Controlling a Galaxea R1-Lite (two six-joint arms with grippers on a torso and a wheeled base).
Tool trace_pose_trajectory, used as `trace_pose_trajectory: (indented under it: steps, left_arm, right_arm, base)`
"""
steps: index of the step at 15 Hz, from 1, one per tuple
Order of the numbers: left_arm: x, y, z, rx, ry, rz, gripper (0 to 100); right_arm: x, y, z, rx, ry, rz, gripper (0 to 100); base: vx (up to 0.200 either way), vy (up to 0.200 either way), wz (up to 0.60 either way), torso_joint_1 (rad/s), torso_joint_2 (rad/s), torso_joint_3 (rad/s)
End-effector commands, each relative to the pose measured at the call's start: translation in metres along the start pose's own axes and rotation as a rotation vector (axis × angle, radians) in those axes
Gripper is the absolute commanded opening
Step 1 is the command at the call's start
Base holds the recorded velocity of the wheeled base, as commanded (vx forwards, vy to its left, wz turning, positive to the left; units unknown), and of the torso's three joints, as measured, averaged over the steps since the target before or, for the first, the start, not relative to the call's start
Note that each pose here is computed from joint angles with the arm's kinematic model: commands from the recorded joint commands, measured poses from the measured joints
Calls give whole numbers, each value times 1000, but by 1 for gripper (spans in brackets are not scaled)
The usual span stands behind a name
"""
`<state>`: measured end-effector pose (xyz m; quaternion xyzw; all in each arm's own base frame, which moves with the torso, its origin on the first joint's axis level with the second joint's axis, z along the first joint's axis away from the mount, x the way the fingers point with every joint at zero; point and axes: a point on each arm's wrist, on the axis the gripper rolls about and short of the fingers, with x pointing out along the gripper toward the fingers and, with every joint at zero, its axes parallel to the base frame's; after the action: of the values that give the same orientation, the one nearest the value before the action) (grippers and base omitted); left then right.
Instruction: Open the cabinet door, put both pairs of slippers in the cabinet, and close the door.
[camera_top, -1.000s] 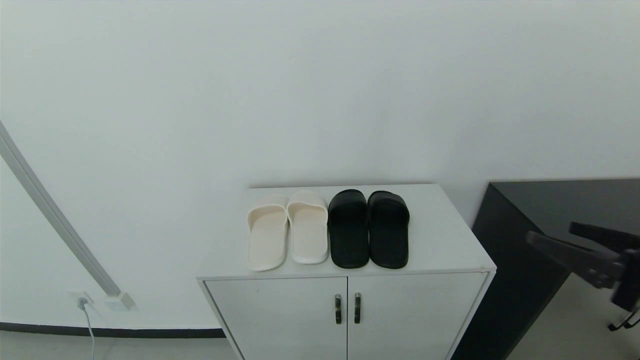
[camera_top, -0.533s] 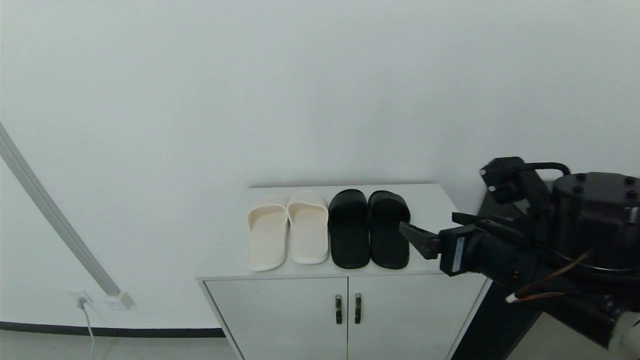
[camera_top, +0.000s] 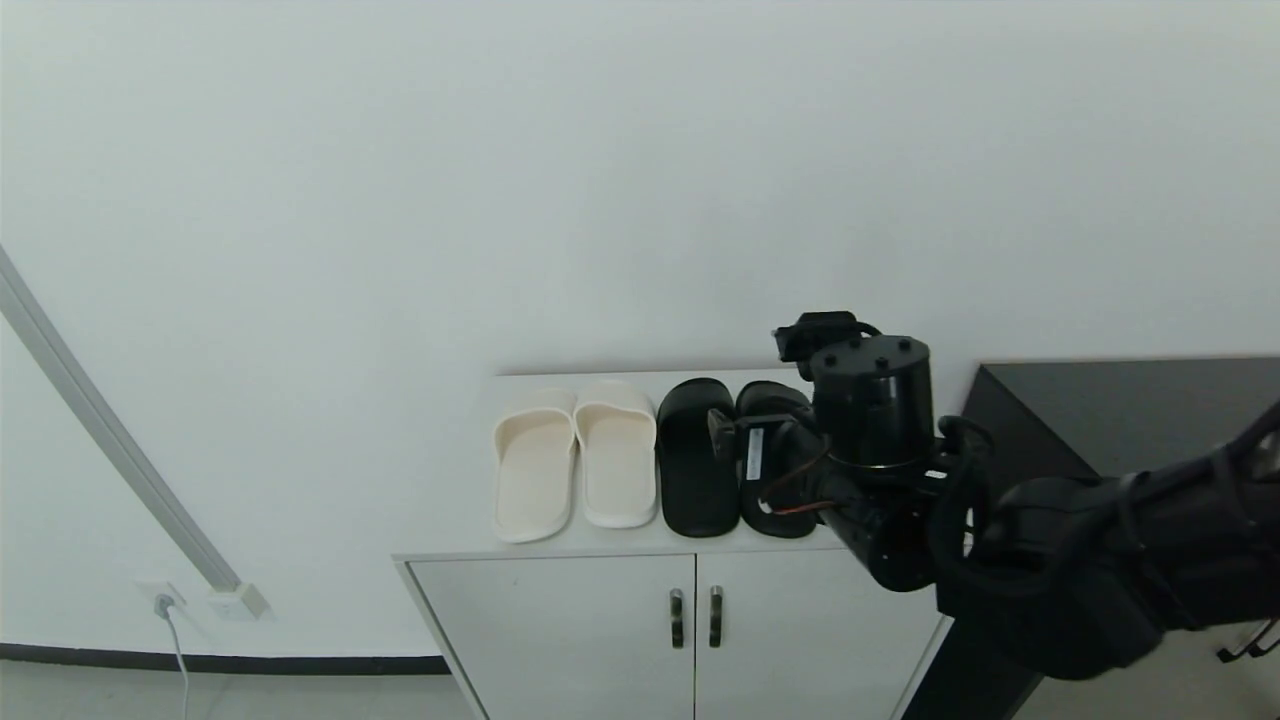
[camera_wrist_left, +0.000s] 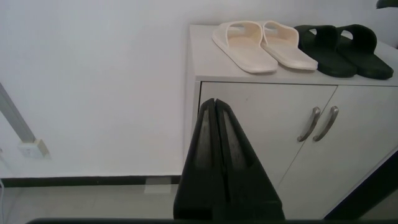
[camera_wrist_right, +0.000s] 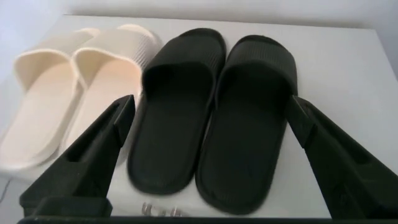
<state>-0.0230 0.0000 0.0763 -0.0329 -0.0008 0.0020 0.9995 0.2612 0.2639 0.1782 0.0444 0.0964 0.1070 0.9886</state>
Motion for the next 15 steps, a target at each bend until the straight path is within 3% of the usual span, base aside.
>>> trace_pose_trajectory:
  steps: [1,8,15]
  left_arm:
    - [0,0,0,0,1,1,0]
    - [0,0,0,-2,1,1,0]
    - [0,0,0,-2,0,1,0]
  right_arm:
    - [44,7,-26,-21,30,-67,100]
    - [103,7,-47,-26,50,-132,100]
    - [142,14,-48,-33,62,-174,100]
  base:
    - [0,0,0,0,0,0]
    - [0,0,0,0,0,0]
    - [0,0,0,0,0,0]
